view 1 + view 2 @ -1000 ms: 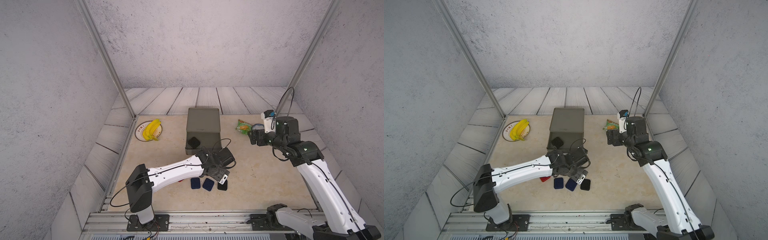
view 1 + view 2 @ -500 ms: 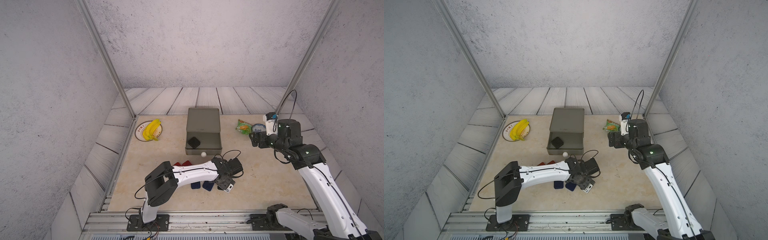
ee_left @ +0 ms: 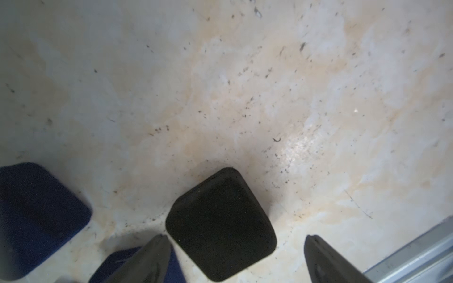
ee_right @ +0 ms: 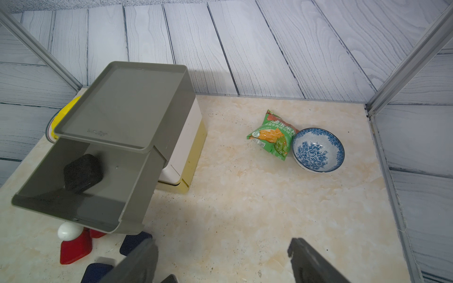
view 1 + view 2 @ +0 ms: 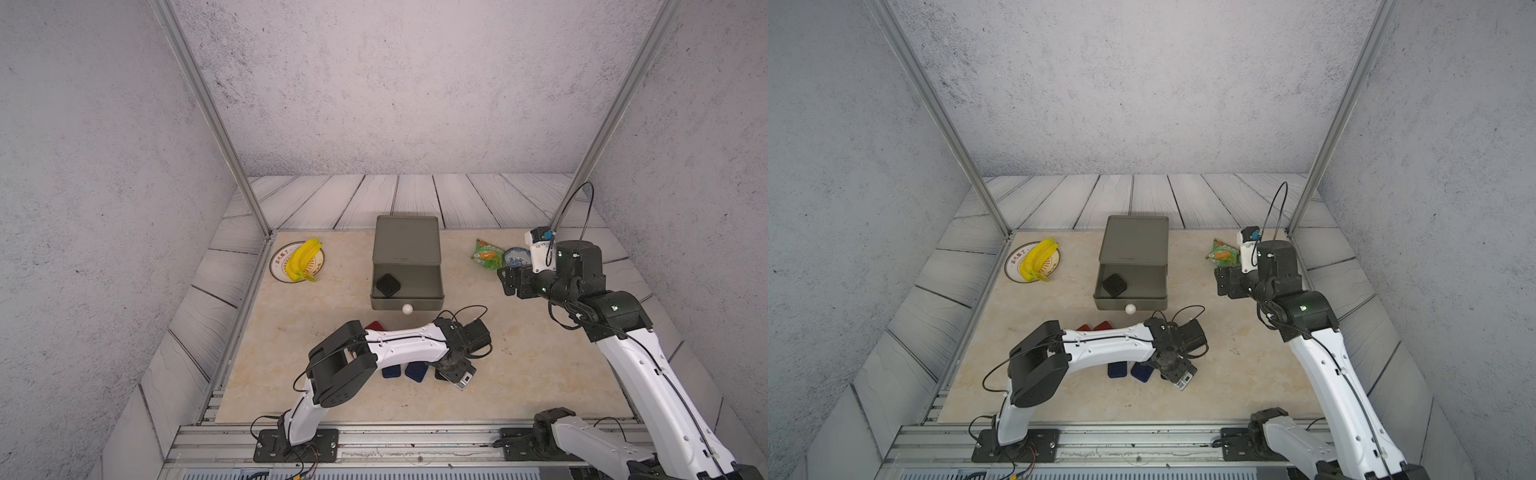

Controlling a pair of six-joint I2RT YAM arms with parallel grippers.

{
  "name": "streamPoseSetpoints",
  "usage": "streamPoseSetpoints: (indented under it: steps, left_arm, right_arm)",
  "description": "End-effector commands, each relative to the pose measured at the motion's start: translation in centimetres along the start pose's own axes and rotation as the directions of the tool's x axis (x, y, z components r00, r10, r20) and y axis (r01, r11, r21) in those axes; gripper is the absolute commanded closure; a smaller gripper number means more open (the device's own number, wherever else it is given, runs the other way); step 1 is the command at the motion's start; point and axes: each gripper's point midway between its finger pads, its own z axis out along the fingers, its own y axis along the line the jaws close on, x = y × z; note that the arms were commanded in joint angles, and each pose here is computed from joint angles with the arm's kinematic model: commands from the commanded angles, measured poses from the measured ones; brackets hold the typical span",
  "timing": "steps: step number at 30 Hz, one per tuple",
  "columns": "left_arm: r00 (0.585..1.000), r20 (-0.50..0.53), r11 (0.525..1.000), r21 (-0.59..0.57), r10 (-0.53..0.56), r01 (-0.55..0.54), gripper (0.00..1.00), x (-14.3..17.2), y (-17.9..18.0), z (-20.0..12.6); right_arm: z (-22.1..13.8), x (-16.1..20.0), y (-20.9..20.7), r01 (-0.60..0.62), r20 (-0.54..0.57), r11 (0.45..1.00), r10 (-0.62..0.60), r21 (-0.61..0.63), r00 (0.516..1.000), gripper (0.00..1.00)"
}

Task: Place the brooch boxes into the drawer by color
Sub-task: Pick up the brooch box from the center of the board.

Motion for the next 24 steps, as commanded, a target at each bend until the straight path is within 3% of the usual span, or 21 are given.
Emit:
streamPoseSetpoints:
  steps: [1,24]
  left_arm:
    - [1.000,-0.011,1.000,-0.006,0.010,-0.010,0.07,-0.2,0.0,0.4]
    - [0.998,-0.068,0.999,-0.041,0.010,-0.012,0.17,0.5,0.6,2.3]
  right_arm:
    - [-0.2,-0.1,0.1,0.010,0.017,1.000,-0.010,-0.012,1.000,0.11]
    - [0.4,0.2,0.2,0.016,0.004,1.000,-0.016,-0.019,1.000,0.11]
